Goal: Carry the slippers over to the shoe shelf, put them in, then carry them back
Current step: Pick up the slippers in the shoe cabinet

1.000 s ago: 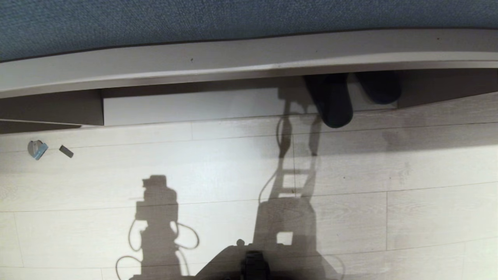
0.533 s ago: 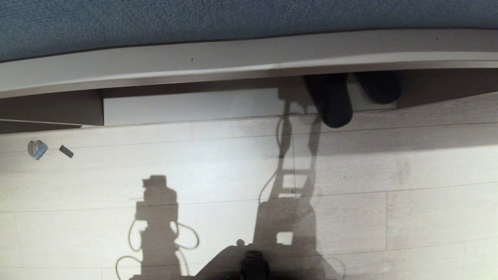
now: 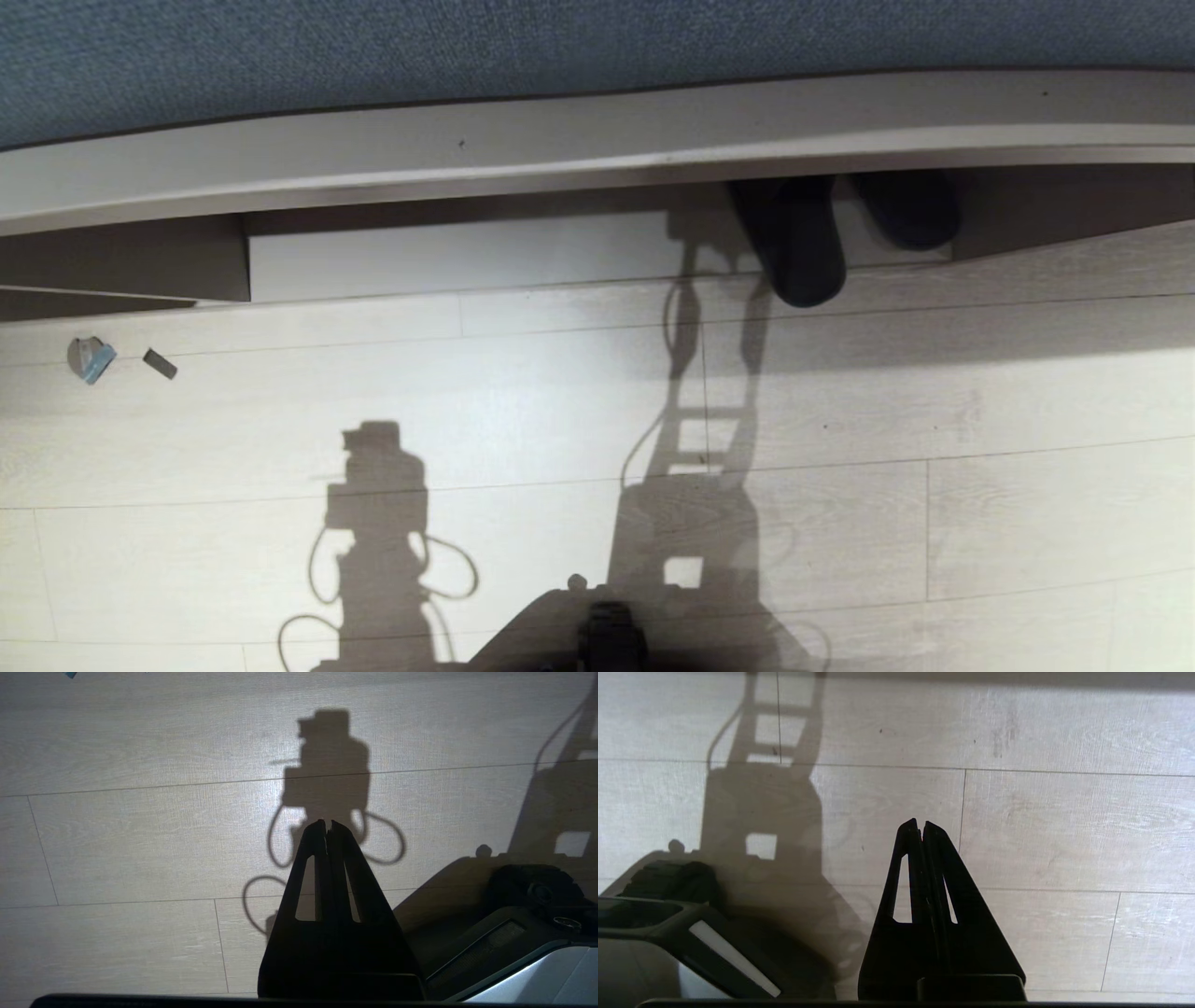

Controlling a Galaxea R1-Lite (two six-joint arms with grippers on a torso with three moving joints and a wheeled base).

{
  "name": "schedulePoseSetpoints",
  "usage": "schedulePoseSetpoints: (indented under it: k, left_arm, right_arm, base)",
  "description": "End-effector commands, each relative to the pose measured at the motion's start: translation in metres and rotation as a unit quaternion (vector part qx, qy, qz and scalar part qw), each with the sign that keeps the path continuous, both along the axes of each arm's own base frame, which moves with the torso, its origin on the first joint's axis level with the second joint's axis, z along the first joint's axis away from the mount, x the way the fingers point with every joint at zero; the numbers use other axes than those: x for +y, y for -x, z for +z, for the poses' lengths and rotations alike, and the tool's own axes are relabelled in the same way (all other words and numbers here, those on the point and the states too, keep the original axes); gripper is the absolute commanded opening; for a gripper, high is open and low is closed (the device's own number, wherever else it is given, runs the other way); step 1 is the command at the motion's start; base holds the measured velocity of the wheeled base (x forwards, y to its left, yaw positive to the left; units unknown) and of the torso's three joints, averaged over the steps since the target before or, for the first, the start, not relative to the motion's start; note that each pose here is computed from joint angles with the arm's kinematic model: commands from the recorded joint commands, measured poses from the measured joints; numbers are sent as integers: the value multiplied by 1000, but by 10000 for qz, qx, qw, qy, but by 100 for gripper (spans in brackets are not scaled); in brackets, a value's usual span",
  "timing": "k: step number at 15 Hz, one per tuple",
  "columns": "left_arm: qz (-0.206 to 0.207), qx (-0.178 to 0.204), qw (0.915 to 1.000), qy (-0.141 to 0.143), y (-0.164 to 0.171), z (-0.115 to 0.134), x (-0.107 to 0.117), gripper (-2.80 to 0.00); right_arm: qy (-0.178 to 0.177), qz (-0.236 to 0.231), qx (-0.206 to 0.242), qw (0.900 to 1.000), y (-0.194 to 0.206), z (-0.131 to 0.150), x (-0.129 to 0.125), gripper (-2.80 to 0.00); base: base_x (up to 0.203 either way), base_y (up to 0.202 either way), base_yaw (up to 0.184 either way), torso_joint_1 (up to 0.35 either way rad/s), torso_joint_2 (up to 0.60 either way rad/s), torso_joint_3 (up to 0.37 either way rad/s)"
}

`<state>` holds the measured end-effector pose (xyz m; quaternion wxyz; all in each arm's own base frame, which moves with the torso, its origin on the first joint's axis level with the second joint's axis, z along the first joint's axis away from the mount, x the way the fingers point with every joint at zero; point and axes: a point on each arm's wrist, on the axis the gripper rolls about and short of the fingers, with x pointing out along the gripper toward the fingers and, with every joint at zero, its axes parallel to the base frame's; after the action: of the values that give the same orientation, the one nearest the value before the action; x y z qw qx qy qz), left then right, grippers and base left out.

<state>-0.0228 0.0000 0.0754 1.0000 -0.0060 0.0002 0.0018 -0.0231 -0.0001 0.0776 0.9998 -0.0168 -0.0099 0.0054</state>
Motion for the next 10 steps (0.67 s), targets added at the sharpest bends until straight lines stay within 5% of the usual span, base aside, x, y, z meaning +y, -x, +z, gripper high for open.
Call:
schedulePoseSetpoints:
  k: [1,4,10]
  left_arm:
    - [5,0,10000,2,0,0,0,-280]
    - [5,-2,10000,-21,0,0,0,-280]
    - [5,-2,10000,2,0,0,0,-280]
  right_arm:
    - [-23,12,95,10000,0,-2,0,-280]
    - [-455,-17,110,9989,0,-3,0,-280]
    - [-443,-21,109,9990,0,-3,0,-280]
  base:
    - [0,0,0,0,0,0]
    - [0,0,0,0,0,0]
    - [0,0,0,0,0,0]
